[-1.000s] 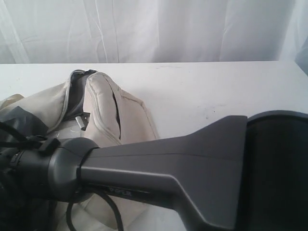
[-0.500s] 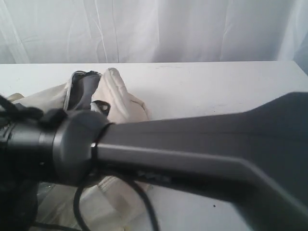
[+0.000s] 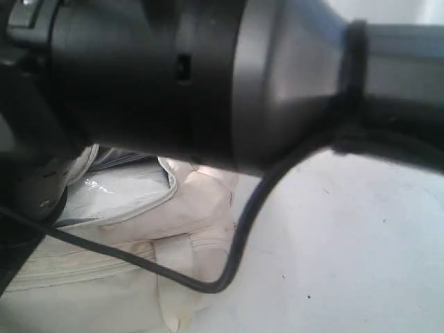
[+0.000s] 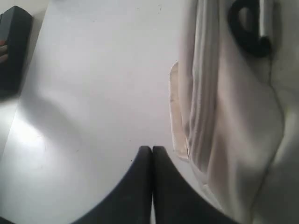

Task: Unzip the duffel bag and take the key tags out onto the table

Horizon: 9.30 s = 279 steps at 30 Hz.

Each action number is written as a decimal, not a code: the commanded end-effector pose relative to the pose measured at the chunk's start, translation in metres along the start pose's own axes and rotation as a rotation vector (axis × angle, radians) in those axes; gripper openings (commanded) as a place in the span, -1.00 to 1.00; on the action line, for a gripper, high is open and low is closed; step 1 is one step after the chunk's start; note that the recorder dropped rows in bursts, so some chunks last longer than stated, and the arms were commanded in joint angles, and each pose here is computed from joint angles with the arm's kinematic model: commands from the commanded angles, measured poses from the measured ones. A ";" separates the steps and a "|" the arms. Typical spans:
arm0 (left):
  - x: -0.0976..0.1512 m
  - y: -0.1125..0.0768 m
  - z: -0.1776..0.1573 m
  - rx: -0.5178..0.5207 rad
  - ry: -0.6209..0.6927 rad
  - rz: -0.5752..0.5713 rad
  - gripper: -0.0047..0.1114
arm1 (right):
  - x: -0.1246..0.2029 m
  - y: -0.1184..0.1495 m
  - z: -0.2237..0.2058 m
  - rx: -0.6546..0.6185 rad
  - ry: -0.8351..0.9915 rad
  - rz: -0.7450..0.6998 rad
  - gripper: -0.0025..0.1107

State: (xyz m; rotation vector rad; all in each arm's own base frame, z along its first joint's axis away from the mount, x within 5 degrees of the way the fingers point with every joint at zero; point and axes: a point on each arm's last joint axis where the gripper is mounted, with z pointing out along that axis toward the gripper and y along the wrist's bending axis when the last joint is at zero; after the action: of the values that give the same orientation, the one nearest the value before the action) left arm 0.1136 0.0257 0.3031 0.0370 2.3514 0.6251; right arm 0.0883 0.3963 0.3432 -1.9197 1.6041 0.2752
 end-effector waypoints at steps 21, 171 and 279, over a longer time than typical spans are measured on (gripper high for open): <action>0.011 -0.047 -0.013 0.546 0.072 0.119 -0.92 | 0.017 0.100 0.100 -0.791 0.260 0.144 -0.94; 0.043 -0.067 0.019 0.525 0.123 0.151 -0.92 | 0.287 -0.106 -0.056 0.658 0.330 0.888 -0.89; -0.111 -0.082 0.106 0.475 -0.577 -0.374 -0.41 | 0.225 -0.122 -0.081 0.507 -0.274 0.992 -0.05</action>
State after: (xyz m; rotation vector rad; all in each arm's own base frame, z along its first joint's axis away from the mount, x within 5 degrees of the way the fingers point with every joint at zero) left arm 0.2866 -0.0277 0.2407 0.0007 1.9205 -0.1364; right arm 0.2390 0.1919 0.3125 -0.6445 2.1043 0.4583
